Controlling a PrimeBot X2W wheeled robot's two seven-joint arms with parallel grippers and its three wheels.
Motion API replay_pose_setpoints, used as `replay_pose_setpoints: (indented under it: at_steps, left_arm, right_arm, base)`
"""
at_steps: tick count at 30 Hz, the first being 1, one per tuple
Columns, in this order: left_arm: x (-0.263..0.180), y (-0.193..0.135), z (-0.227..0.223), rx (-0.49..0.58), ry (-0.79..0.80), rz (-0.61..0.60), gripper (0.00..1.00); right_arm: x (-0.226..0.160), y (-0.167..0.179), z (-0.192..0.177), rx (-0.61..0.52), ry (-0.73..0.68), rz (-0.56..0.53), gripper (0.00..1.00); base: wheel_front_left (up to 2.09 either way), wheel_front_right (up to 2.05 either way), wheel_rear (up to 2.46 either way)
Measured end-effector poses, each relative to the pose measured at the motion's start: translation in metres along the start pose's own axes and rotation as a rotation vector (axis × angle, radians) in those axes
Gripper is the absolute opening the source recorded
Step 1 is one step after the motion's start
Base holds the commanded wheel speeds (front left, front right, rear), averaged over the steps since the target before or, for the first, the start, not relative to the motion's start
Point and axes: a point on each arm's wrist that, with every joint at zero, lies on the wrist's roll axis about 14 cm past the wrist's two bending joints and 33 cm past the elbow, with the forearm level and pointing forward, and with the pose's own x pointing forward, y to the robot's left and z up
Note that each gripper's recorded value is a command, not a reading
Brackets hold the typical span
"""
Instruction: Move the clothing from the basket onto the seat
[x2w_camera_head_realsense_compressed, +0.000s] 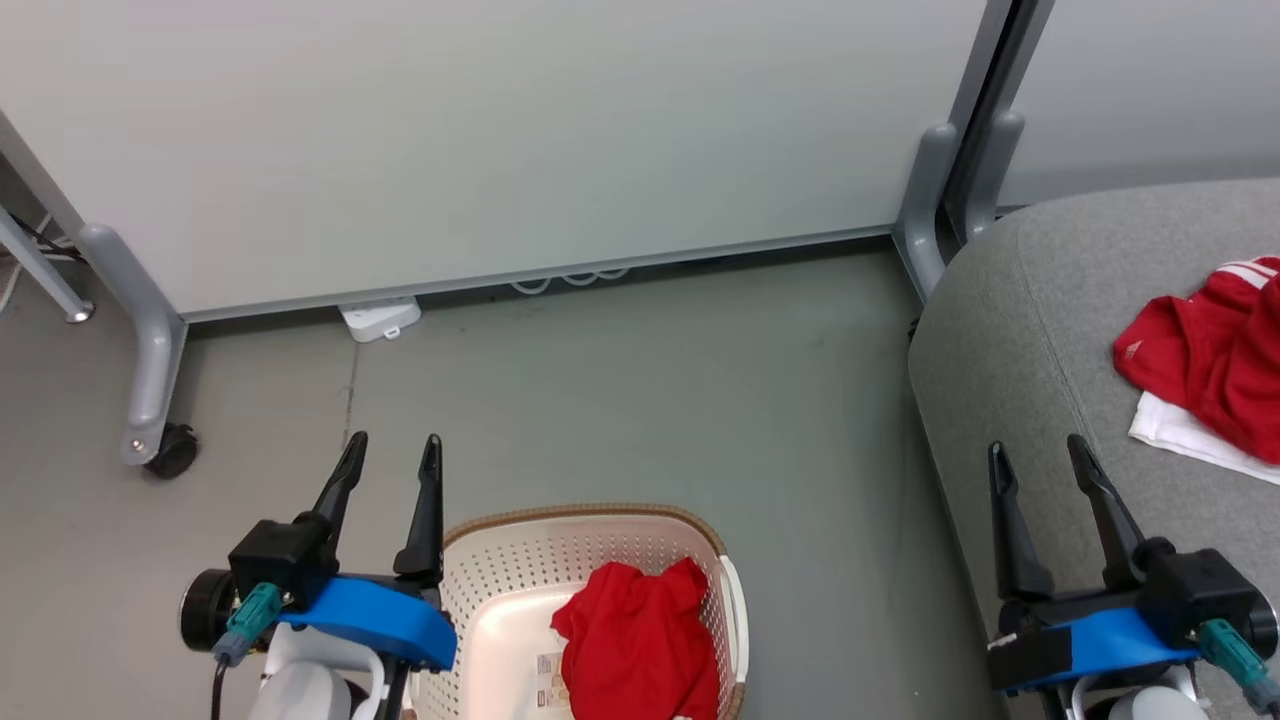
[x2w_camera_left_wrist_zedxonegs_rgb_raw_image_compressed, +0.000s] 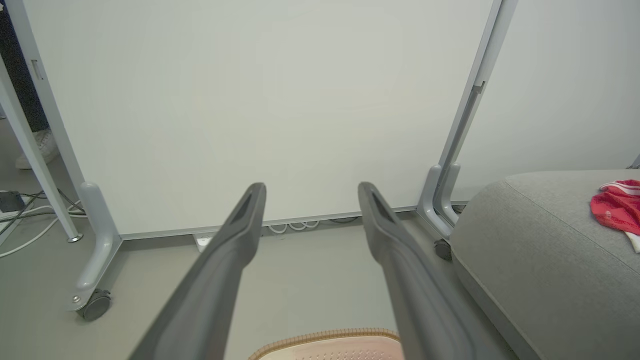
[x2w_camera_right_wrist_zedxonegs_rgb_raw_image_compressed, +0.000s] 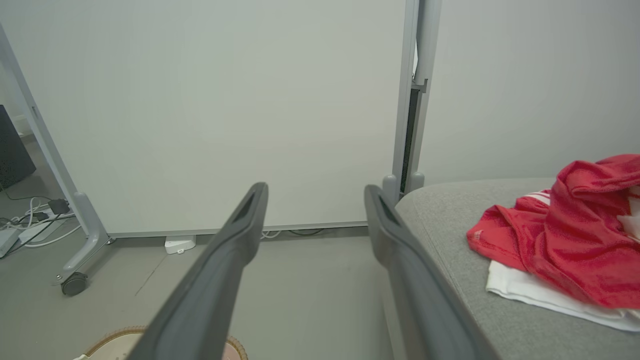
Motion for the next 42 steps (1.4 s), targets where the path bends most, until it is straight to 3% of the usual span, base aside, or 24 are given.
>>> replay_pose_setpoints:
  at_steps: [18,32,42]
  left_arm:
    - [0.065,-0.054,-0.153,0.043,0.422,-0.253,1.0]
    - [0.05,-0.061,-0.28,0.099,0.76,-0.39,1.0]
    - [0.033,-0.051,-0.347,0.1,0.943,-0.409,1.0]
  right_arm:
    - [0.067,-0.017,-0.029,-0.03,0.027,-0.014,1.0]
    - [0.099,-0.033,-0.086,-0.063,0.115,-0.03,1.0]
    - [0.114,-0.04,-0.132,-0.08,0.181,-0.032,1.0]
  base:
    - [0.0,0.0,0.0]
    - [0.0,0.0,0.0]
    - [0.0,0.0,0.0]
